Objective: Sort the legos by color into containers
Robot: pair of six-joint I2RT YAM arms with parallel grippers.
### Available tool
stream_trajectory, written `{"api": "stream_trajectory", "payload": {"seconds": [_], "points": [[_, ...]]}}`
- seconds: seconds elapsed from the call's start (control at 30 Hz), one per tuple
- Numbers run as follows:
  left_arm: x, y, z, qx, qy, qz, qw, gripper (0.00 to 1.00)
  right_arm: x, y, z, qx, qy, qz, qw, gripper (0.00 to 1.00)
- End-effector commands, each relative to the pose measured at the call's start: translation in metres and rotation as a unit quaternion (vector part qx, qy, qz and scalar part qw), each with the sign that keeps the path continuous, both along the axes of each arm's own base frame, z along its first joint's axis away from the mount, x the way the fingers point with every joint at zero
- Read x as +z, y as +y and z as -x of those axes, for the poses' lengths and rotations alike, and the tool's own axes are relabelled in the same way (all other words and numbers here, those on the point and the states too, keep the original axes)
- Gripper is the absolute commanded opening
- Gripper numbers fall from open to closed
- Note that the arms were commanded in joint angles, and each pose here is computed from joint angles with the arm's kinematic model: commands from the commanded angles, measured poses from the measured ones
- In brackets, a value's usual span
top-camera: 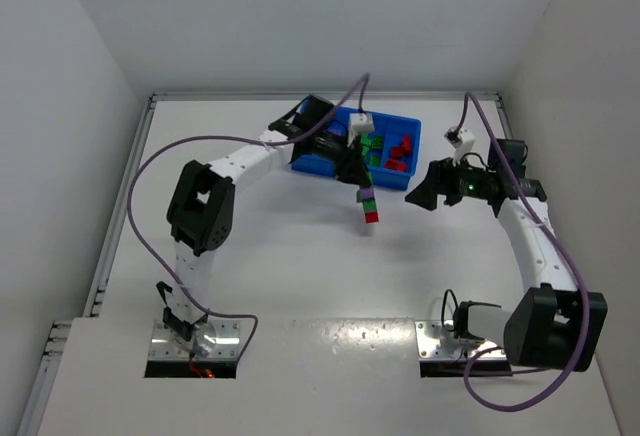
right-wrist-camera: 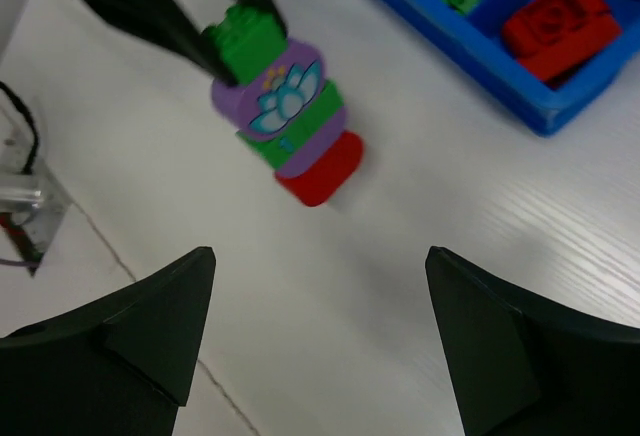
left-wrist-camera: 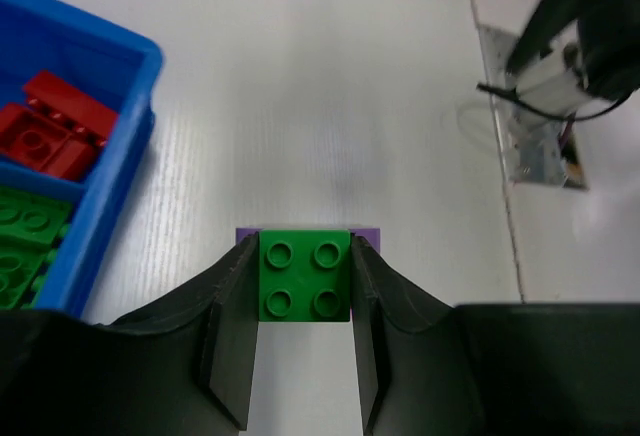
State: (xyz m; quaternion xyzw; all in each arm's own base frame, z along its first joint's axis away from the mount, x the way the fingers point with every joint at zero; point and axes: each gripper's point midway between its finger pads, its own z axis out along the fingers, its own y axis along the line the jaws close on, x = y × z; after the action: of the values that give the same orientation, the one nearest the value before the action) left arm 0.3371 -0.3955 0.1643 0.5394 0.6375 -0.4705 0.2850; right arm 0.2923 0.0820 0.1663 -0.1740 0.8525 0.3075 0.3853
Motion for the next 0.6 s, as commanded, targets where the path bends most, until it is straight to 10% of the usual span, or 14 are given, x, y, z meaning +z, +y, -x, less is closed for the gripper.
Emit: {"api": "stream_trajectory", "payload": {"seconds": [0.0,0.57], "points": [[0.089,0.007,-0.009,0.007,0.049,0.136,0.99,0.05,0.023,0.033,0.0,0.052,-0.028,-0.081,0.995,0.87],[0.132,0.031,-0.036,0.178,0.223,0.205,0.936,0.0,0.036,0.067,-0.057,0.007,-0.194,0.126,0.973,0.94]]}}
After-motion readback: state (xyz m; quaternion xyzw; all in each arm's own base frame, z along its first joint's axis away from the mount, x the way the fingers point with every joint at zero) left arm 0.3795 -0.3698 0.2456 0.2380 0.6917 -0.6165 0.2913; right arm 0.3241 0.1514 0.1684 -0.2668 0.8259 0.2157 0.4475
